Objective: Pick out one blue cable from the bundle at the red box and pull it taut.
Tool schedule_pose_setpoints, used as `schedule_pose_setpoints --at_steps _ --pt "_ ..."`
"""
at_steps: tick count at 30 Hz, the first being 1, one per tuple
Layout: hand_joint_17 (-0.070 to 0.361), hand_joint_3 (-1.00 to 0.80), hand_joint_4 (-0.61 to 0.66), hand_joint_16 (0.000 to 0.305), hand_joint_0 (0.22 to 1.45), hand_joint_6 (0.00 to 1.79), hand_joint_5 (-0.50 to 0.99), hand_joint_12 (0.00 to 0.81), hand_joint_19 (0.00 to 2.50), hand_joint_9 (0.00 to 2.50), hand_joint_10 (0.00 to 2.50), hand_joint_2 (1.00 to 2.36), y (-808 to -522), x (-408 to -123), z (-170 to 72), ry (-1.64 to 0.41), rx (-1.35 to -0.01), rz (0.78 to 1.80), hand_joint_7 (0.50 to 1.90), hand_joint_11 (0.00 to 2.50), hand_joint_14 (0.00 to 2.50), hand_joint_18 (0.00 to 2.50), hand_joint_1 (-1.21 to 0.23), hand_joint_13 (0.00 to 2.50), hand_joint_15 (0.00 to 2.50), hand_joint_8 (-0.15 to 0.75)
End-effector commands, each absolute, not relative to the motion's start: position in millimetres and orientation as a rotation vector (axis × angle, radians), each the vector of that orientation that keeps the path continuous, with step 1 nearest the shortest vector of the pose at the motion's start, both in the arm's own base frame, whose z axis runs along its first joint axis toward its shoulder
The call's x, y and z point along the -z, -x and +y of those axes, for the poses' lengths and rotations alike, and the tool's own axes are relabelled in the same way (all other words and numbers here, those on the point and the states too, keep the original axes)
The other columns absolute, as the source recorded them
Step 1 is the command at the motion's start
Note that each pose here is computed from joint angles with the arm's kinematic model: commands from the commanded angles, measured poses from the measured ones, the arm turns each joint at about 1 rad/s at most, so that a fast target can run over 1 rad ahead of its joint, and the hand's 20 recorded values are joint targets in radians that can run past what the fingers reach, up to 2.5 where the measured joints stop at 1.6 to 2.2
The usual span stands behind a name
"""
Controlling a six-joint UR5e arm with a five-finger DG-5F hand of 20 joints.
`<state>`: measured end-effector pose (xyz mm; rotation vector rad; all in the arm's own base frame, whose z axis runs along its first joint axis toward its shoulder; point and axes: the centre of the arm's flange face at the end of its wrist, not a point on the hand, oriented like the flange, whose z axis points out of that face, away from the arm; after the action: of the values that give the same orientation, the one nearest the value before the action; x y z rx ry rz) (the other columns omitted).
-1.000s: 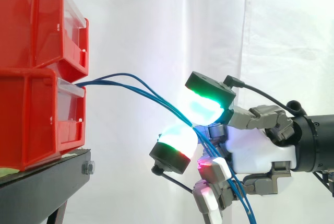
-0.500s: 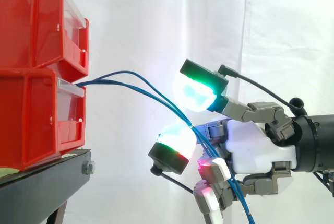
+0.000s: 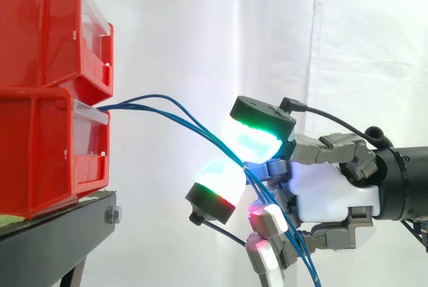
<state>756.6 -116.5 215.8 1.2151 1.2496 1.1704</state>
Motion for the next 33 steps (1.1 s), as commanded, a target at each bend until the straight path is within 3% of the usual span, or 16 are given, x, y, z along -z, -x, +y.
schedule_pose_setpoints --at_steps 1,6,13,17,25,31,32,33 --pt "0.114 -0.26 0.08 0.051 0.6 0.87 -0.14 0.411 0.51 1.2 0.02 1.02 -757.0 -216.4 -116.2 -1.214 -1.172 1.249 0.94 0.6 0.02 0.9 -0.67 1.08 0.53 0.335" --pt "0.119 -0.15 0.06 0.053 0.6 0.9 -0.14 0.42 0.49 1.21 0.02 1.02 -756.9 -217.0 -115.0 -1.212 -1.173 1.249 0.89 0.6 0.02 0.92 -0.68 1.09 0.51 0.347" --pt "0.113 -0.34 0.1 0.05 0.6 0.88 -0.13 0.409 0.51 1.23 0.02 1.01 -757.5 -216.5 -113.9 -1.211 -1.175 1.25 0.89 0.6 0.02 0.89 -0.65 1.09 0.52 0.335" --pt "0.112 -0.24 0.06 0.05 0.61 0.89 -0.13 0.41 0.51 1.2 0.02 1.02 -756.6 -215.5 -115.1 -1.215 -1.171 1.252 0.97 0.61 0.02 0.89 -0.67 1.08 0.52 0.335" --pt "0.113 -0.1 -0.02 0.05 0.65 0.94 -0.14 0.41 0.49 1.21 0.02 1.02 -757.2 -216.2 -113.9 -1.213 -1.173 1.252 0.95 0.62 0.02 0.92 -0.78 1.1 0.52 0.337" --pt "0.111 -0.32 0.09 0.049 0.62 0.92 -0.14 0.403 0.52 1.22 0.02 1.01 -756.8 -215.5 -113.9 -1.214 -1.172 1.253 0.87 0.63 0.02 0.92 -0.72 1.1 0.53 0.325" --pt "0.111 -0.46 0.1 0.049 0.6 0.92 -0.13 0.405 0.53 1.23 0.02 1.0 -757.2 -216.2 -113.9 -1.213 -1.173 1.252 0.81 0.62 0.02 0.92 -0.65 1.1 0.53 0.332" --pt "0.112 -0.5 0.11 0.05 0.6 0.89 -0.13 0.411 0.53 1.24 0.02 1.0 -757.2 -216.2 -113.9 -1.213 -1.173 1.252 0.86 0.61 0.02 0.92 -0.6 1.1 0.53 0.331"
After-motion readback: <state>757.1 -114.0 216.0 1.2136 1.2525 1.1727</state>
